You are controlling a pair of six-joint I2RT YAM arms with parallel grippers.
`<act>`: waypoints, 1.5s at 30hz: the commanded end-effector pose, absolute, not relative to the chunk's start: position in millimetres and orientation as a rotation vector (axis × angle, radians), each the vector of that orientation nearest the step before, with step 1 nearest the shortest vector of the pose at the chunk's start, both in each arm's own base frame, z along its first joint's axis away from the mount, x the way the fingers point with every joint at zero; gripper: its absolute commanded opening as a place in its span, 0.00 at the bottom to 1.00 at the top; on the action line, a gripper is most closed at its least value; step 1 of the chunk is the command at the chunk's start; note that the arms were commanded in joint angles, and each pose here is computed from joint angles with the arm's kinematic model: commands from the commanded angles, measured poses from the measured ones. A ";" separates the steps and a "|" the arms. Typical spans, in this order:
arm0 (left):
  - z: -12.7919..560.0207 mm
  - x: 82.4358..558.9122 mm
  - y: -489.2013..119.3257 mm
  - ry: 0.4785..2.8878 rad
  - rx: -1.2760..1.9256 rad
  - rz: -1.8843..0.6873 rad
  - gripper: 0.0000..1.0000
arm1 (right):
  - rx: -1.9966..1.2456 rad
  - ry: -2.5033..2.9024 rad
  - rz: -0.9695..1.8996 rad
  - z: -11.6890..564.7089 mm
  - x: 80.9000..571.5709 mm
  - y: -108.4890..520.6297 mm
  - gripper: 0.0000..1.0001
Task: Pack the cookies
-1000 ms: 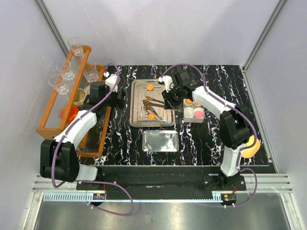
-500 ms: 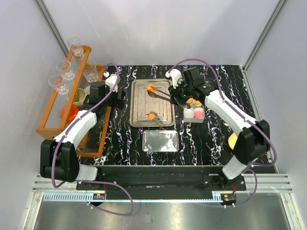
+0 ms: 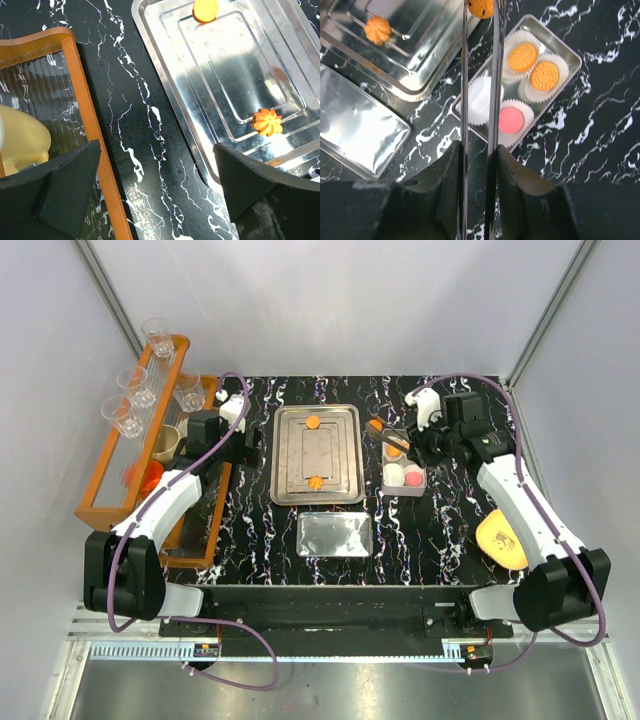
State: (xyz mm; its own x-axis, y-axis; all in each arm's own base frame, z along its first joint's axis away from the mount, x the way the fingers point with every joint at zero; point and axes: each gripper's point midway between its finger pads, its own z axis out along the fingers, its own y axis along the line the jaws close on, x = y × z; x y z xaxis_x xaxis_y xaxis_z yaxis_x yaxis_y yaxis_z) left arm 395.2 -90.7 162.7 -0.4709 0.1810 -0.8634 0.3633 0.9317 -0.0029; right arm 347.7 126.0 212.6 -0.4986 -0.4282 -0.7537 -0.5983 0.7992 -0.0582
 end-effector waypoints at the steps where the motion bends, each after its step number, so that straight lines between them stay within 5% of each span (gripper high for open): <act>1: 180.1 407.1 -96.5 2.010 0.402 -0.239 0.99 | -0.770 2.147 0.229 216.9 332.0 109.9 0.16; 45: 174.7 407.7 -96.5 2.028 0.400 -0.238 0.99 | -0.738 2.290 0.249 154.4 278.1 73.6 0.20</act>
